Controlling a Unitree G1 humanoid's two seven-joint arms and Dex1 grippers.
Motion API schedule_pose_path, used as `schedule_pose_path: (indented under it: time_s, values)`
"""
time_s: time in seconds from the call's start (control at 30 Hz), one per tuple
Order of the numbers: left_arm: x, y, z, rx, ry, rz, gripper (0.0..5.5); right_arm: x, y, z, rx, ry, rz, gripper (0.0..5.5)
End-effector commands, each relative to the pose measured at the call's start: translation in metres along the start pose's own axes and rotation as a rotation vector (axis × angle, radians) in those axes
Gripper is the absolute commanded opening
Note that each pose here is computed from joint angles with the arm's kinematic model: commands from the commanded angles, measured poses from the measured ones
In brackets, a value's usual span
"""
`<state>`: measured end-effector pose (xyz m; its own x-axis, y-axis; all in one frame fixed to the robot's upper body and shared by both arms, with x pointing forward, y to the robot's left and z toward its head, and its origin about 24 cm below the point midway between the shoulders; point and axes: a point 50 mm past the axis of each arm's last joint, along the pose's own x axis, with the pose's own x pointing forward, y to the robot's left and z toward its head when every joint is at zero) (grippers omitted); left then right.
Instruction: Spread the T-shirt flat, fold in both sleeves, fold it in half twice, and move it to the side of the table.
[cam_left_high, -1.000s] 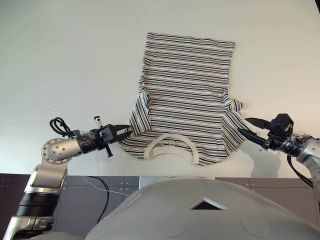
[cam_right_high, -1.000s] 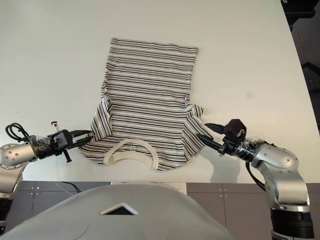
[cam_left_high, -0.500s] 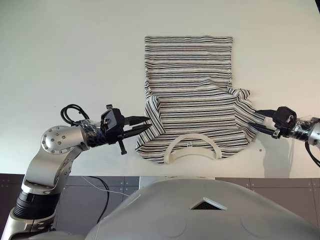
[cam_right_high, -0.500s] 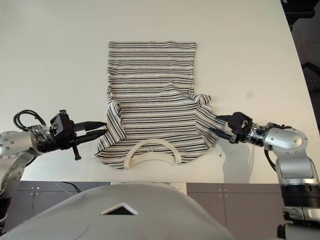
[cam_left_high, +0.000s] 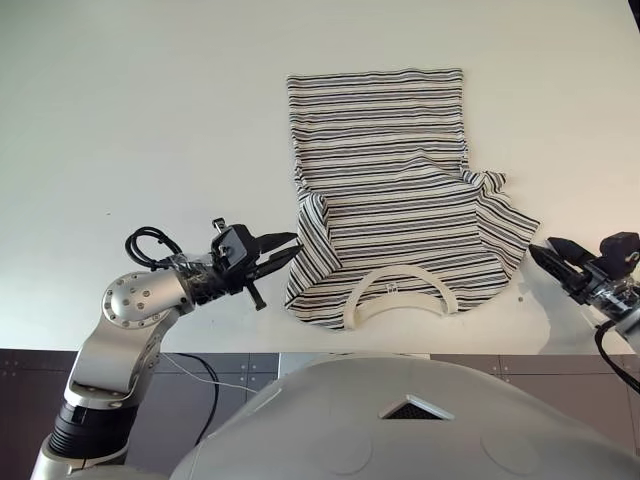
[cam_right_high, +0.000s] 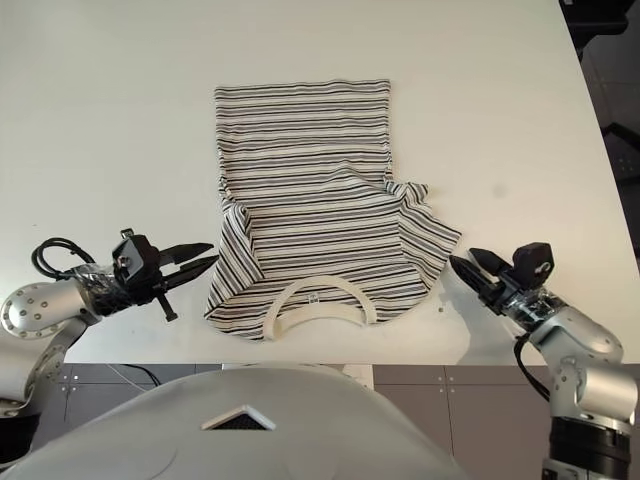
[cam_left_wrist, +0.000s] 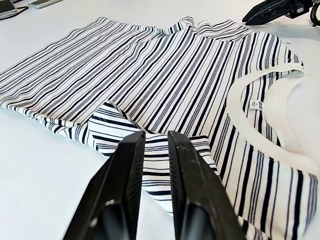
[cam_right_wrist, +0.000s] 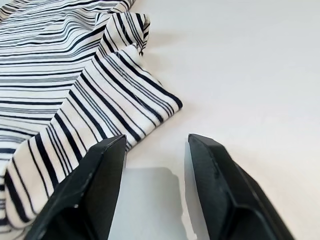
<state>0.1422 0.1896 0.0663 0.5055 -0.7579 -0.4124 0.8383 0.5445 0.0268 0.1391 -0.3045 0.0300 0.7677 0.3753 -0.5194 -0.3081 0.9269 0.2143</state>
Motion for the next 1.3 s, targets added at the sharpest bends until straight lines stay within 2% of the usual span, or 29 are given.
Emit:
schedule_pose_path:
  time_s: [0.03, 0.23, 0.37, 0.6, 0.73, 0.87, 1.1, 1.3]
  values:
    - [0.005, 0.006, 0.003, 0.02, -0.015, 0.021, 0.81, 0.016, 0.006, 0.011, 0.076, -0.033, -0.013, 2.29]
    - [0.006, 0.01, 0.004, 0.025, -0.018, 0.044, 0.81, 0.019, 0.007, 0.003, 0.127, 0.011, -0.05, 2.29]
    - [0.006, 0.01, 0.004, 0.023, -0.023, 0.061, 0.85, 0.02, 0.005, 0.003, 0.099, 0.032, -0.049, 1.54]
    - [0.009, 0.009, 0.001, 0.014, -0.03, 0.093, 0.85, 0.021, 0.002, 0.002, -0.073, 0.073, -0.067, 0.16]
    - [0.007, 0.011, 0.0, 0.014, -0.025, 0.103, 0.85, 0.016, 0.007, 0.021, -0.173, -0.019, -0.047, 0.12]
    - [0.006, 0.01, 0.0, 0.014, -0.022, 0.102, 0.85, 0.019, 0.039, 0.04, -0.296, -0.119, 0.069, 0.12]
    - [0.009, 0.009, 0.0, 0.021, -0.018, 0.088, 0.85, 0.028, 0.083, 0.029, -0.522, -0.086, 0.219, 0.12]
    - [0.01, 0.011, 0.003, 0.037, -0.014, 0.069, 0.85, 0.034, 0.096, 0.017, -0.603, -0.042, 0.25, 0.12]
